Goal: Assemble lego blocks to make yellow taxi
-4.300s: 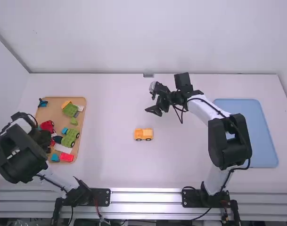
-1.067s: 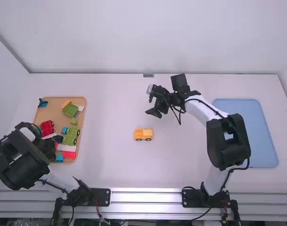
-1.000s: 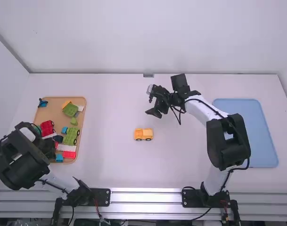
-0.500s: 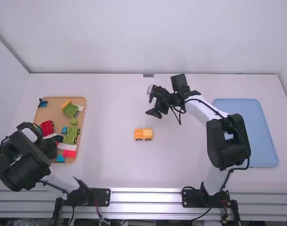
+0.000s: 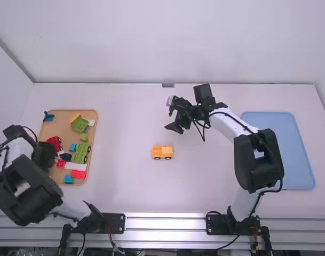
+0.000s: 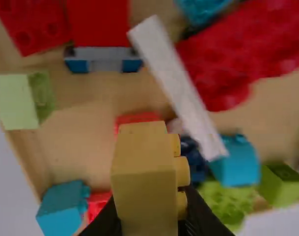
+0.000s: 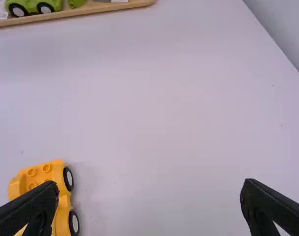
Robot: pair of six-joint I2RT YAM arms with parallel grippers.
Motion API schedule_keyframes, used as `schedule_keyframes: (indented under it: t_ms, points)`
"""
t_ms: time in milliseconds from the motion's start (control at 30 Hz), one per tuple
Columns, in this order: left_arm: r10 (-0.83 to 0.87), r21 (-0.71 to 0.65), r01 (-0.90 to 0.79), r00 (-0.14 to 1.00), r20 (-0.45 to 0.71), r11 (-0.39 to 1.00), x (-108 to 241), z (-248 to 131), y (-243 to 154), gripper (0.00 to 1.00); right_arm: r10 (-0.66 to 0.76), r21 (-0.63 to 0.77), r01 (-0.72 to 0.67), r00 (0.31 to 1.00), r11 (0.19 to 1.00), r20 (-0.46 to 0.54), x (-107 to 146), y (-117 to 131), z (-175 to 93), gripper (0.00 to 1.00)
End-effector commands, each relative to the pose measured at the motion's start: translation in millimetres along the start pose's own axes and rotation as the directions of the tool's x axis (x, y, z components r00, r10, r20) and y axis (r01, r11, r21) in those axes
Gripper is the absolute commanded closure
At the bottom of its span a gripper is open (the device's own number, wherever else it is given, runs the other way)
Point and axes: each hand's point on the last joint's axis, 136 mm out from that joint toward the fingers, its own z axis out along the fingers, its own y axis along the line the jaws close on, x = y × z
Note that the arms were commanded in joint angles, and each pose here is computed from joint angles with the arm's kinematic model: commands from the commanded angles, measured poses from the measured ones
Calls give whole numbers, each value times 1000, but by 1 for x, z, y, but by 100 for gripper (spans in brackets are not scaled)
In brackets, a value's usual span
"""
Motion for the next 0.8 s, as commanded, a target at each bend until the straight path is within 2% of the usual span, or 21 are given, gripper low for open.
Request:
schedule_keyframes:
  t_ms: [0, 67, 100, 167, 233, 300, 367, 400, 467, 567, 633, 667, 767]
  points:
    - [168, 126, -180, 981, 99, 976, 12, -38, -27, 98, 46, 29, -47, 998, 998, 46, -21, -10, -12, 2]
    - [355, 239, -403, 909, 219, 884, 31, -67, -56, 98, 142, 35, -145, 987, 989, 78, -28, -14, -12, 1]
    - [466, 298, -543, 835, 294, 785, 49, -83, -75, 98, 170, 23, -173, 980, 985, 102, -34, -15, -13, 2]
    - [562, 346, -682, 729, 390, 645, 75, -102, -96, 97, 203, -20, -202, 968, 979, 149, -45, -11, -14, 2]
    - [622, 368, -799, 601, 502, 476, 112, -119, -116, 98, 223, -123, -200, 949, 972, 222, -63, 1, -18, 2]
    - [630, 373, -826, 563, 534, 422, 126, -123, -122, 98, 230, -168, -193, 941, 967, 248, -69, 7, -21, 1]
    - [666, 372, -906, 404, 627, 200, 173, -127, -140, 98, 235, -267, -152, 920, 952, 312, -80, 18, -33, 1]
    - [666, 372, -909, 396, 632, 188, 176, -127, -141, 98, 236, -273, -150, 919, 950, 315, -81, 19, -34, 2]
    - [667, 362, -932, 282, 690, 20, 216, -123, -154, 98, 277, -331, -163, 901, 929, 333, -86, 24, -41, 2]
    - [661, 349, -931, 194, 725, -109, 253, -116, -167, 98, 313, -279, -229, 899, 933, 307, -83, 12, -37, 1]
    - [659, 340, -929, 166, 734, -145, 268, -112, -173, 98, 330, -236, -266, 895, 935, 299, -81, 2, -37, 1]
    - [650, 306, -932, 111, 752, -195, 283, -105, -181, 98, 342, -213, -287, 890, 934, 301, -82, -4, -41, 1]
    - [638, 272, -936, 70, 767, -225, 303, -95, -193, 97, 303, -180, -257, 898, 950, 318, -87, -6, -54, 2]
